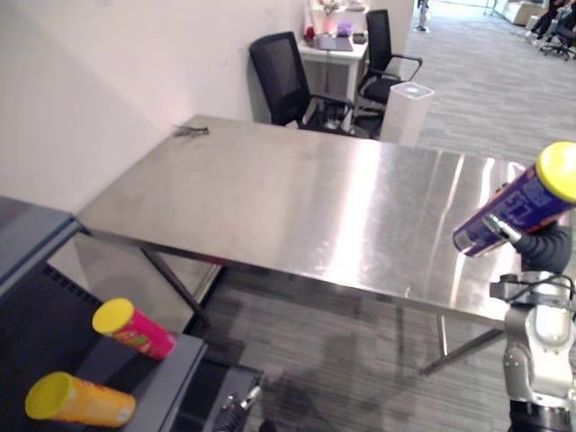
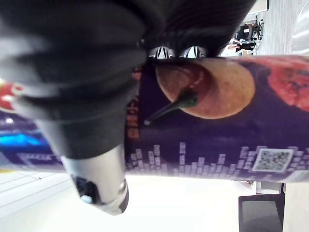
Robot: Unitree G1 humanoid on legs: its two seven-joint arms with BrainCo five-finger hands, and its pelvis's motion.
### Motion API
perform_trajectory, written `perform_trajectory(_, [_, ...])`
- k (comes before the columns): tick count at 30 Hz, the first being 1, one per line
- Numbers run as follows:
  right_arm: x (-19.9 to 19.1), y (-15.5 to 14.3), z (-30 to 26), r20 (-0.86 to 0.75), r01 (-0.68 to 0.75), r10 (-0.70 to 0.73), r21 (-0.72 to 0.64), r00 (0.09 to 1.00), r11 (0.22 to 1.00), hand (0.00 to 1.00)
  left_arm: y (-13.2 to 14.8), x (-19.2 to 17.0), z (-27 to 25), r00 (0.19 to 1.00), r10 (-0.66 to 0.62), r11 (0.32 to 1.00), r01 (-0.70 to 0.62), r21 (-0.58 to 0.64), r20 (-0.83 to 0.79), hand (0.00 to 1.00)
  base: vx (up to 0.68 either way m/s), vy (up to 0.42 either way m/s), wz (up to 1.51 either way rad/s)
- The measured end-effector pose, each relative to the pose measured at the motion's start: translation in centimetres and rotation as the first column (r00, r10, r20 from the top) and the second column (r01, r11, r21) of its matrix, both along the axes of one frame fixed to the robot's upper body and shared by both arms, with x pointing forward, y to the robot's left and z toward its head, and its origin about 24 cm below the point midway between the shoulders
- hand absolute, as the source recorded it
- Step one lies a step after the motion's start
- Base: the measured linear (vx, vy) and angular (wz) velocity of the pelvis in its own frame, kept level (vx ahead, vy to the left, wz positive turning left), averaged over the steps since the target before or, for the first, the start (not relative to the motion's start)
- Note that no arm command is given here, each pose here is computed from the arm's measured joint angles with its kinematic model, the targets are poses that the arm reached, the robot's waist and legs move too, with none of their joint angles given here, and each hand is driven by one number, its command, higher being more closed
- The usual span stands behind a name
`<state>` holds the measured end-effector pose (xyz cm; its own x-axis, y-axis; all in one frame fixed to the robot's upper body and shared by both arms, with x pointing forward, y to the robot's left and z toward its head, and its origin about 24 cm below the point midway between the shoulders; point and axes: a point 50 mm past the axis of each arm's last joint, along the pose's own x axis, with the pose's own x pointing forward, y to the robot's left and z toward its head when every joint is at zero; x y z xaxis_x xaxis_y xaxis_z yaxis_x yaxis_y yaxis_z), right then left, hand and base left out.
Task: Put the gum and the chips on the shelf.
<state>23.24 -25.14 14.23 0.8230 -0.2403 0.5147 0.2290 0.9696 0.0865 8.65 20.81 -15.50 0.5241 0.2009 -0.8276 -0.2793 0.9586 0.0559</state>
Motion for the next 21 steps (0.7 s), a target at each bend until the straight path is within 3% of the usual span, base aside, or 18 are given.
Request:
perform_trajectory(6, [0.2,2.9,-1.9,-0.036,-0.118,0.123,0.121,0.992,0.986,1.0,0.8,0.6,0.3,0.998,0.054,0.998,-0.054,0.012,0.029,0.0,-0.11,-0.044,0.49])
perform_trajectory(10, [1.4,5.2,-0.6,0.016,-0.235,0.234,0.101,0.972,0.967,1.0,0.5,1.9,0.8,0.994,0.081,0.997,-0.082,0.009,0.08,0.0,-0.14,-0.148,1.2])
perform_trajectory(13, [1.9,4.5,0.7,0.052,-0.214,0.211,0.062,0.976,0.975,1.0,0.6,3.0,1.2,0.991,0.075,0.997,-0.077,0.014,0.112,0.0,-0.15,-0.149,1.75])
perform_trajectory(21, [0.8,1.7,0.7,0.066,-0.067,0.06,0.1,0.996,0.993,1.0,0.8,0.9,0.3,0.993,0.116,0.993,-0.116,-0.012,0.037,0.0,-0.1,-0.023,1.65])
